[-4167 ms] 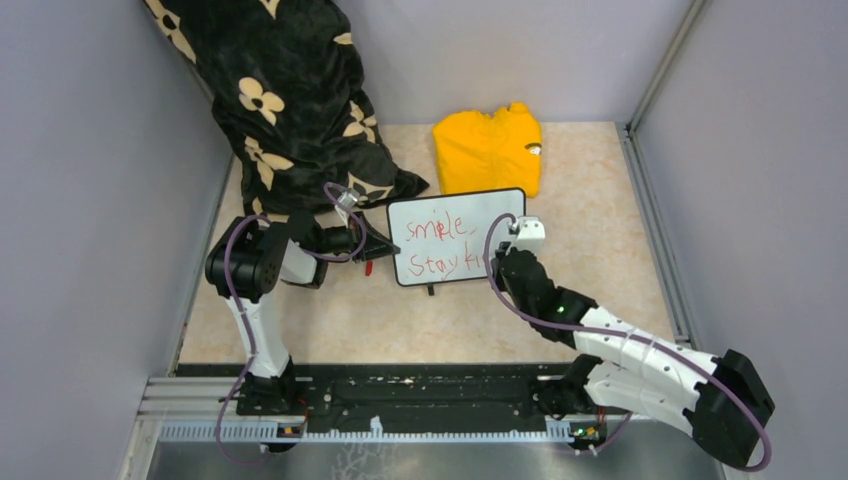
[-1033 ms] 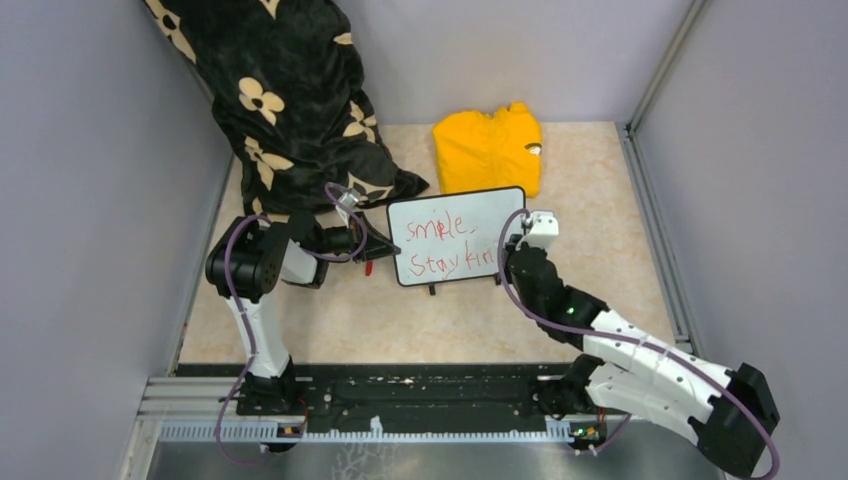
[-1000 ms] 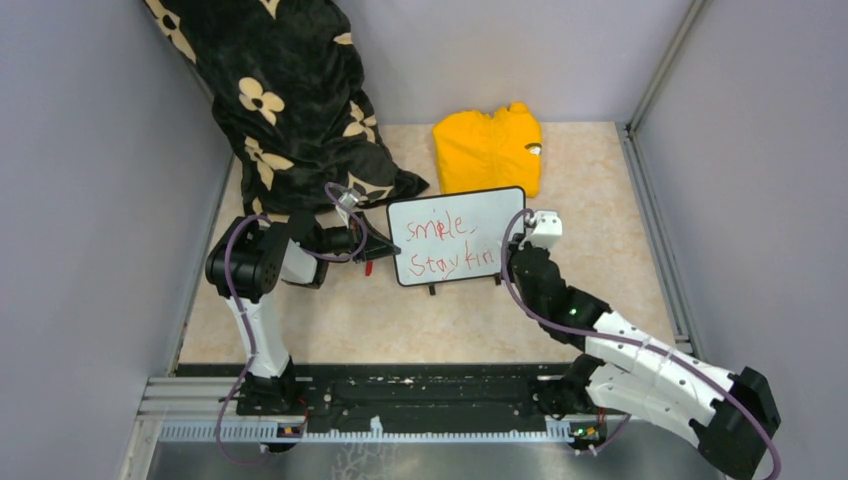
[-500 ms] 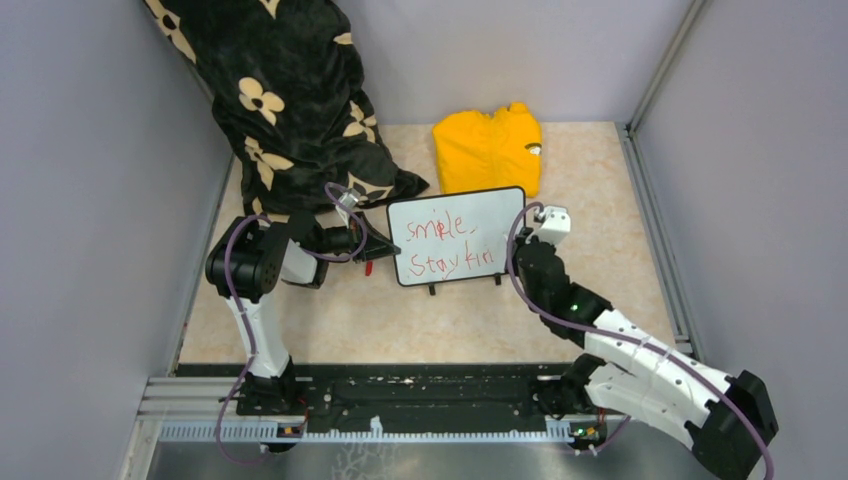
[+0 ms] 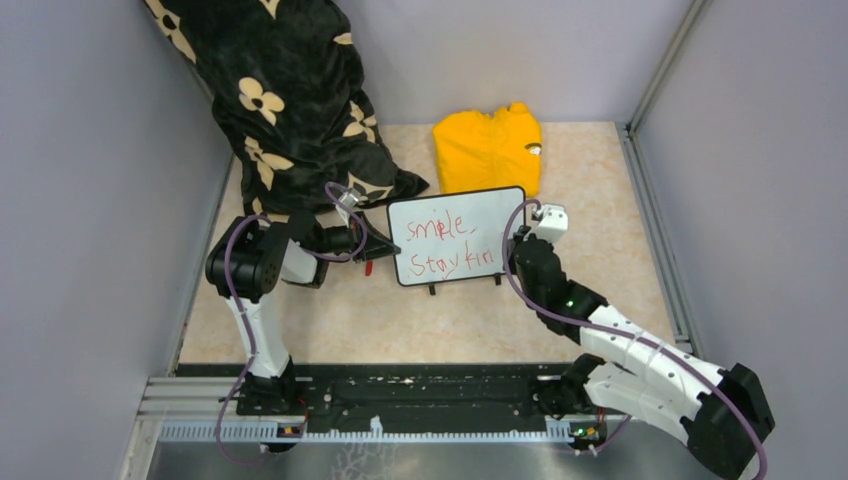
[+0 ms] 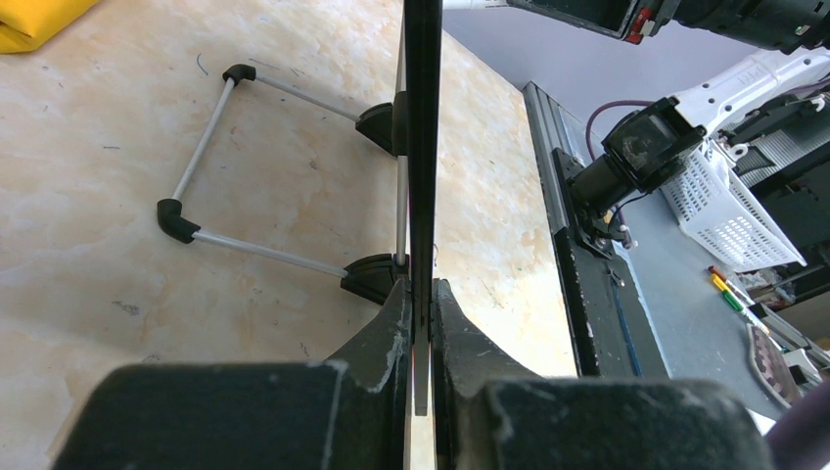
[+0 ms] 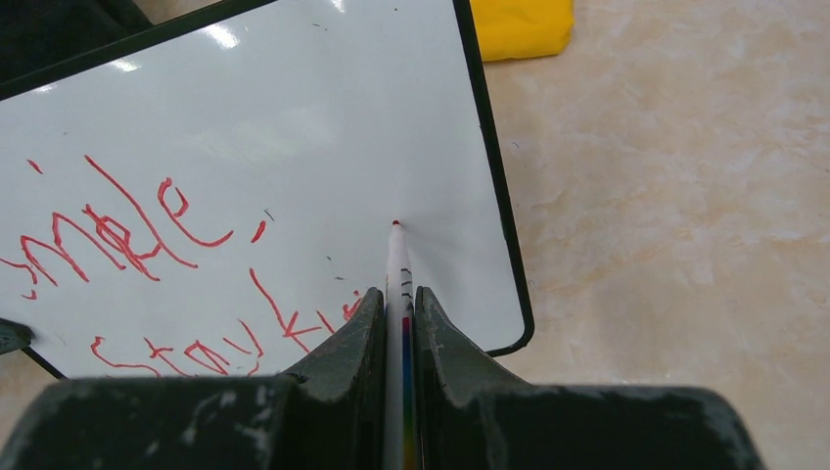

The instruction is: Write a sentence on the whiteboard

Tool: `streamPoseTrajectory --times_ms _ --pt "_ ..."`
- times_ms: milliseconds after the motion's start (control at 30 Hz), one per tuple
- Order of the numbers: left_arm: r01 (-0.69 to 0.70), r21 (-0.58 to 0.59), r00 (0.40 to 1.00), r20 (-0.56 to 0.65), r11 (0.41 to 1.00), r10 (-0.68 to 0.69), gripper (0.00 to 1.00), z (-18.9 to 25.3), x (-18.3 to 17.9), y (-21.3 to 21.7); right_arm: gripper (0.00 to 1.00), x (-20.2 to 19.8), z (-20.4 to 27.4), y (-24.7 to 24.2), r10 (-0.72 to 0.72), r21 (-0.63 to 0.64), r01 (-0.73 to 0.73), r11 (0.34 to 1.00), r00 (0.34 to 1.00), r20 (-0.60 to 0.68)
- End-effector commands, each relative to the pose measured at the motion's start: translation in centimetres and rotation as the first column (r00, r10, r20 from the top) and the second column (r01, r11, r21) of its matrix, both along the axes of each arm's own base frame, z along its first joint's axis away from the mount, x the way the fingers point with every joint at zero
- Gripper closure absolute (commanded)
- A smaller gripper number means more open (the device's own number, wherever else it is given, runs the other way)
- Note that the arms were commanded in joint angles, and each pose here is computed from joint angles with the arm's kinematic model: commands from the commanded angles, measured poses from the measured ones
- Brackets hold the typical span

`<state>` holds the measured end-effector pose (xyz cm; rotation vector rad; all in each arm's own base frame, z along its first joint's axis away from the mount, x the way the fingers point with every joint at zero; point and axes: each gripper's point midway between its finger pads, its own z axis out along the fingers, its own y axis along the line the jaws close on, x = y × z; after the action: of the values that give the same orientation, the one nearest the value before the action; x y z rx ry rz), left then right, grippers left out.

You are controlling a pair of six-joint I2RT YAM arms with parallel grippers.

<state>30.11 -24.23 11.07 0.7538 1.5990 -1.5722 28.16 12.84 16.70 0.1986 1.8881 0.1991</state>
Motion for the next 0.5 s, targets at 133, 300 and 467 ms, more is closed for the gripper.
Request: streamPoseTrajectory --times_ms 133,300,467 --pt "0.033 0.004 0.999 0.032 0.999 -0.033 1.0 0.2 -0.3 -0.4 1.0 0.4 1.1 0.0 -0.018 0.052 0.017 0.999 0.999 0.027" --pt "0.033 0.004 0.999 0.032 0.999 -0.033 1.0 0.2 -0.3 -0.4 1.0 -0.1 0.1 -0.2 -0.017 0.047 0.017 0.999 1.0 0.0" --pt "0.034 0.004 0.999 0.035 0.999 -0.034 1.0 0.3 -0.3 -0.4 1.0 -0.7 -0.9 -0.5 -0.015 0.045 0.017 0.999 1.0 -0.024"
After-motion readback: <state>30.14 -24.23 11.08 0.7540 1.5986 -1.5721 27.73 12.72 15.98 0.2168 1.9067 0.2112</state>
